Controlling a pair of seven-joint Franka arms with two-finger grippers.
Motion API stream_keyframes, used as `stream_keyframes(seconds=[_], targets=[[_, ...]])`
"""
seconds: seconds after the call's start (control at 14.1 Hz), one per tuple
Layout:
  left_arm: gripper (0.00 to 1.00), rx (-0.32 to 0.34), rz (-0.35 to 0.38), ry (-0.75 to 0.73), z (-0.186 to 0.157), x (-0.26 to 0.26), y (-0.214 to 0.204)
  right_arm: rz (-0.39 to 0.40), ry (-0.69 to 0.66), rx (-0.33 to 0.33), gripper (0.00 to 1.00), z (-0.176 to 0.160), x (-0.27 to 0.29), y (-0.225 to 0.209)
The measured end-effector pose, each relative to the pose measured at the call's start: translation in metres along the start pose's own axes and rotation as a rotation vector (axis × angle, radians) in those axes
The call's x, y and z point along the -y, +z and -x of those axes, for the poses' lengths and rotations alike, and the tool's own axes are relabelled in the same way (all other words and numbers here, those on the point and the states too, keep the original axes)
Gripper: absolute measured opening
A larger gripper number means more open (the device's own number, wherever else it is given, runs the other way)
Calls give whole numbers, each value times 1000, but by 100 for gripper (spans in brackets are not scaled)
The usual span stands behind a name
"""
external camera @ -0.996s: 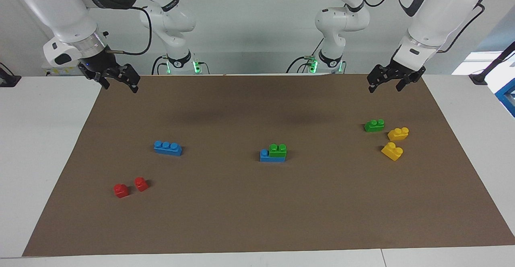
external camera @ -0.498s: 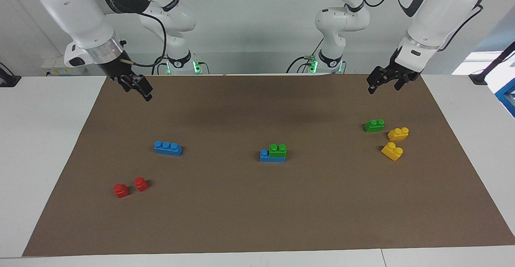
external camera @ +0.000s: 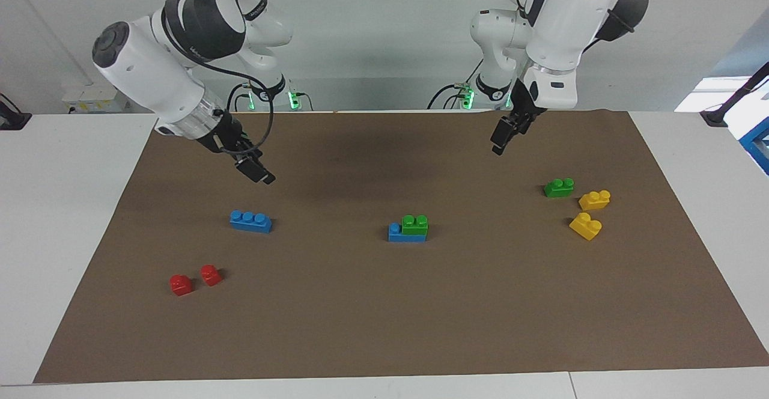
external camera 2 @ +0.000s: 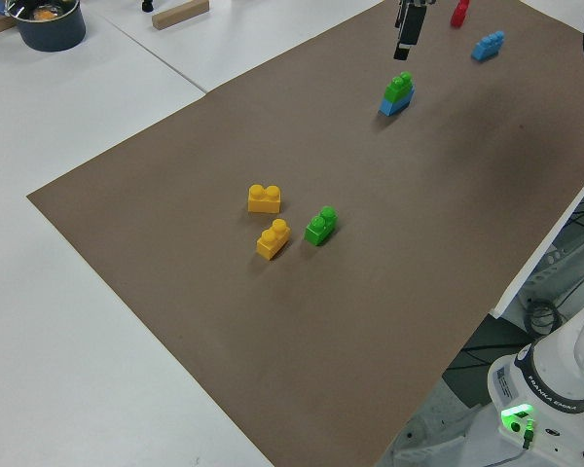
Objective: Remove green block with left arm and hold with right
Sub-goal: 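Move the left gripper while the right gripper reaches the green-blue stack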
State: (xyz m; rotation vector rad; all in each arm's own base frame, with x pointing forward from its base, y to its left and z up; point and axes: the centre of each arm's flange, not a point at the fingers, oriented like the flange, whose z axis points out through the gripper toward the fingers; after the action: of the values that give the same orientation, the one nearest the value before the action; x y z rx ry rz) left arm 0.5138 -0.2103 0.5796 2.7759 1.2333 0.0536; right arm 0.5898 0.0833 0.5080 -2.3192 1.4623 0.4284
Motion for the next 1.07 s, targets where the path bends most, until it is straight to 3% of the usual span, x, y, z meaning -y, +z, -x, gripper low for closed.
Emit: stream_keyframes(seconds=[0.21,0.36,0.64,0.92,1.07], targets=[[100,-6,52,-210,27,-13,8,-57,130,125,90,-8,3,40],[100,1,68,-345,45,-20,16,-68,241,164,90,-11,6,64],[100,19,58,-541,66,-37,55,-73,327,173,90,0,20,111],[100,30,19,-615,79,-58,109,-72,350,146,90,15,29,167],[100,32,12,-640,80,-65,126,-84,389,165,92,12,31,182]])
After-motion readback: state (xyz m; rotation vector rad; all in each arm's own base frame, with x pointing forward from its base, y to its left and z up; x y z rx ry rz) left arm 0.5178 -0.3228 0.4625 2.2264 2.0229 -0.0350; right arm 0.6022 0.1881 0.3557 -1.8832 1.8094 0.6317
